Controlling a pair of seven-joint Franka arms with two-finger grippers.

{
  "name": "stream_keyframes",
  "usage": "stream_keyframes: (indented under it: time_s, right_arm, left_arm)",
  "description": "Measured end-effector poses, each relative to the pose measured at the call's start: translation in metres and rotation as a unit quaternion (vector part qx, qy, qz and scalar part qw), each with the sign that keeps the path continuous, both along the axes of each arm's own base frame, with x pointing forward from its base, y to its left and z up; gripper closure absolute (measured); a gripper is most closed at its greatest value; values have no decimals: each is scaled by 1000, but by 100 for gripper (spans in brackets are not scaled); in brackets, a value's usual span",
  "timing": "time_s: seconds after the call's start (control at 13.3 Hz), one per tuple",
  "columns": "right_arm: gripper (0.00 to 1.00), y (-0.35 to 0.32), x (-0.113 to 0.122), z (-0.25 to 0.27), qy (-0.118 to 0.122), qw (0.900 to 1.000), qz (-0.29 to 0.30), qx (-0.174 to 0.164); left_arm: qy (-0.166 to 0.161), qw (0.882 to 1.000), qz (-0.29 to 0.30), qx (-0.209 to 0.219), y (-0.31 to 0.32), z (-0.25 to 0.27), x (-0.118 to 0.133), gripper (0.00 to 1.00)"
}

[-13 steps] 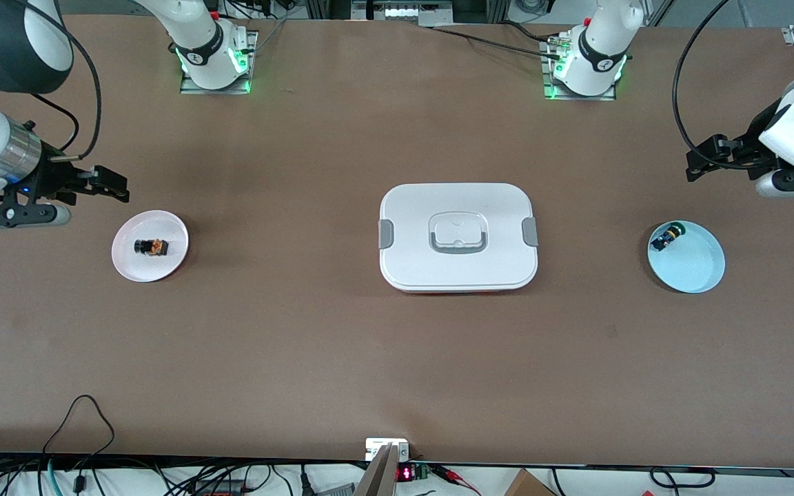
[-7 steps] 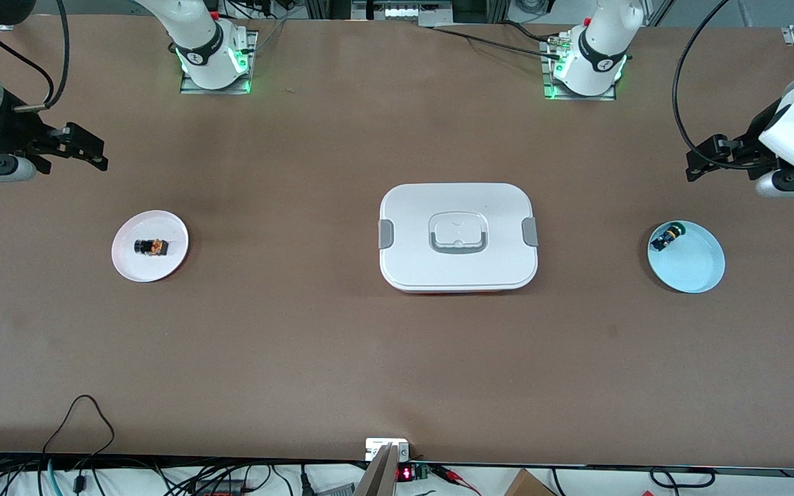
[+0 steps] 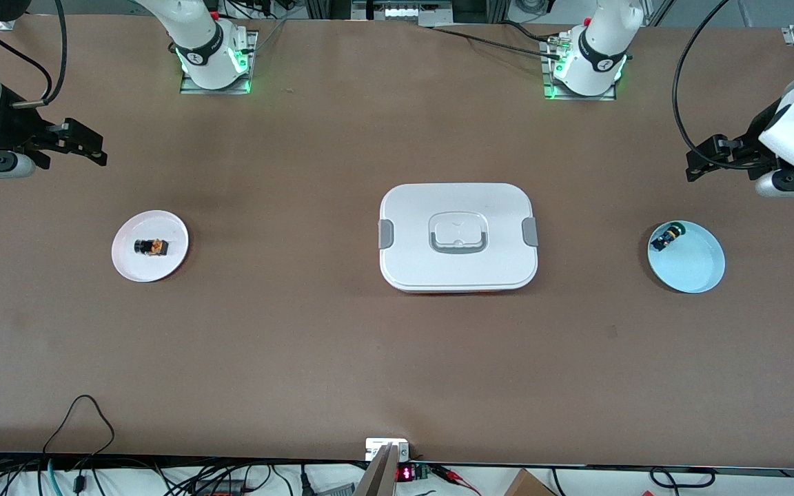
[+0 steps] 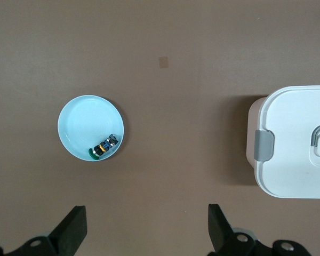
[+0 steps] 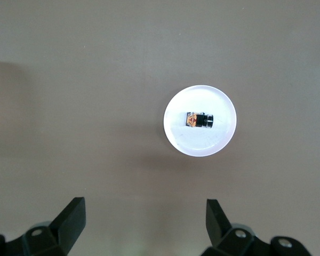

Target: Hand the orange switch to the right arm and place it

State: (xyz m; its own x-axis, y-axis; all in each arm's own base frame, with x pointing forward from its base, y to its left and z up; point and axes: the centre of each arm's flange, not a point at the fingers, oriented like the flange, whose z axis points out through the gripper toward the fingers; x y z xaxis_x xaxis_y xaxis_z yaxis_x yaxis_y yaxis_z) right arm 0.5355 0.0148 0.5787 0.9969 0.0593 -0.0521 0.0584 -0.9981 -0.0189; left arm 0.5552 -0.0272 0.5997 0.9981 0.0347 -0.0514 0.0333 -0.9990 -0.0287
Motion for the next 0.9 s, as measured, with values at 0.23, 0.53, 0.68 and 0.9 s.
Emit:
stream_keyframes:
  time_s: [0.23,0.53,0.68,0.9]
  right_arm:
    - [0,1,0,2,-2,1000,1,0]
    - [0,1,2,12,-13,1000,1,0]
    - [0,1,2,17,-18,1000,1,1]
    - [0,1,2,18,-18,1000,1,1]
  left_arm:
    - [0,1000,0,0,0,0,0,0]
    - [0,1000,0,0,0,0,0,0]
    - [0,1000,0,0,0,0,0,0]
    - [0,1000,0,0,0,0,0,0]
